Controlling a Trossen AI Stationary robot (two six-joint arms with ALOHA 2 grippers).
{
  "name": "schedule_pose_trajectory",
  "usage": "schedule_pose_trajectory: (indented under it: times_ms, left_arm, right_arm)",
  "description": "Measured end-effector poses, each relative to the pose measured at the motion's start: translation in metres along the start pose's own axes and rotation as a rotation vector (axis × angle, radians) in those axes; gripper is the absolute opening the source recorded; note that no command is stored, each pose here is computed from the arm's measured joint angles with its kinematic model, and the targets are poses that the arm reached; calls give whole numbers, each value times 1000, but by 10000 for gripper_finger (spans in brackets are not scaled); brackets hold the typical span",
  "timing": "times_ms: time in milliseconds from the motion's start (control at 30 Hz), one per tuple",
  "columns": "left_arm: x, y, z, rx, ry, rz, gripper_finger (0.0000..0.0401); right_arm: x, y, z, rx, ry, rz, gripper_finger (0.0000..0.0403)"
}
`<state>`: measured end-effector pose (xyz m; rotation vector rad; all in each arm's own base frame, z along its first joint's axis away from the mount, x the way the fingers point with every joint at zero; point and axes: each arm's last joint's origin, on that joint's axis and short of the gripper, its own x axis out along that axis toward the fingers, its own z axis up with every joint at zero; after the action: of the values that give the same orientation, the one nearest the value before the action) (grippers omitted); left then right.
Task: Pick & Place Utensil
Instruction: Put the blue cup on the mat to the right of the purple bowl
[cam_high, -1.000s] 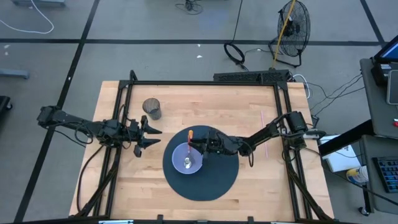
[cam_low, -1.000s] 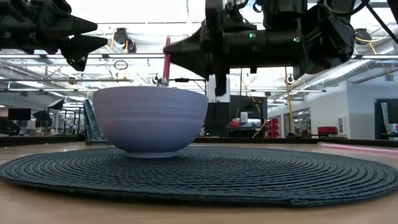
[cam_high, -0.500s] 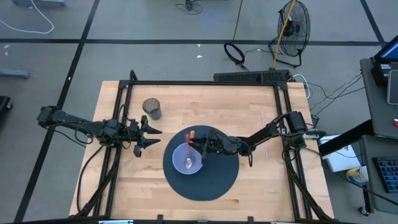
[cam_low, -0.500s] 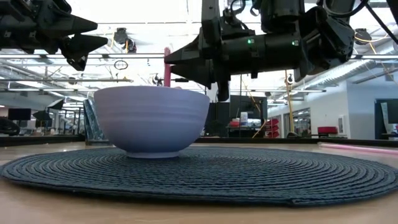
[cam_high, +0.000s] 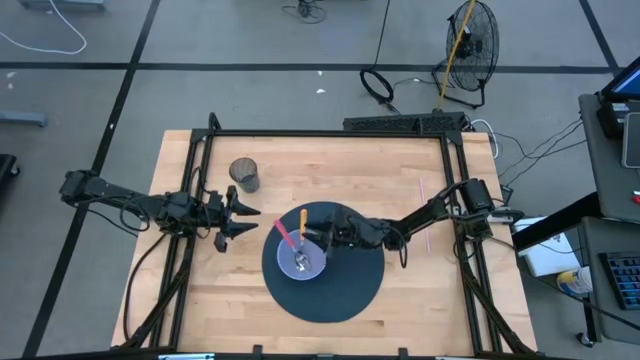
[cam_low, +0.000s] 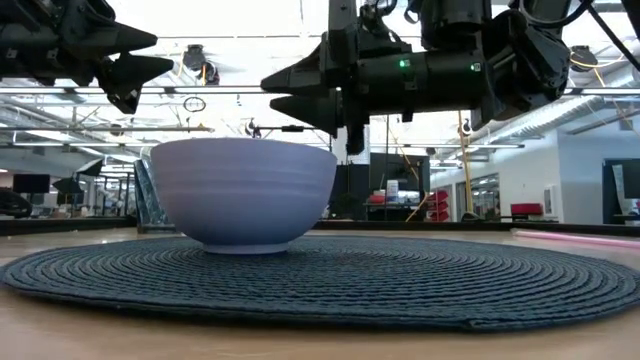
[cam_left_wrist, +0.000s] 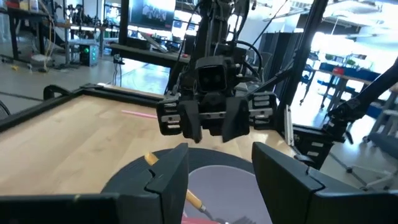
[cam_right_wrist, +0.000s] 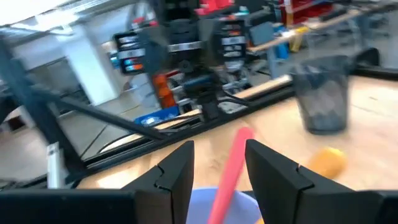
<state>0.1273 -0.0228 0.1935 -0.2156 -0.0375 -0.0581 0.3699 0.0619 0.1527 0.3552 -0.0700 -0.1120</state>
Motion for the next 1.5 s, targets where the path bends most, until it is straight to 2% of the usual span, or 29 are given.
schedule_pose_trajectory:
  times_ms: [167, 300, 433, 567, 700, 900, 1133, 1233, 1500]
  left_arm:
    - [0, 0, -1, -42, 6, 1, 182]
    - [0, 0, -1, -61, 15, 2, 182]
    - [0, 0, -1, -62, 14, 4, 182]
    - [0, 3, 0, -42, -9, 71, 182]
    - [1, 10, 8, 0, 22, 236, 182]
    - [-1, 20, 37, 57, 241, 485, 182]
    - [4, 31, 66, 88, 471, 651, 182]
    - [13, 39, 69, 78, 564, 677, 182]
    - [33, 68, 49, 98, 897, 622, 182]
  right_arm:
    - [-2, 9, 14, -78, 16, 134, 141]
    - [-7, 13, 28, -152, 95, 161, 141]
    - [-19, 17, 48, -221, 218, 135, 141]
    - [-38, 22, 70, -281, 330, 118, 141]
    - [-60, 29, 90, -329, 374, 82, 141]
    - [-98, 31, 108, -357, 362, 76, 141]
    - [-137, 23, 106, -347, 332, 118, 141]
    - [-150, 18, 102, -344, 327, 130, 141]
    - [-169, 12, 89, -320, 266, 179, 141]
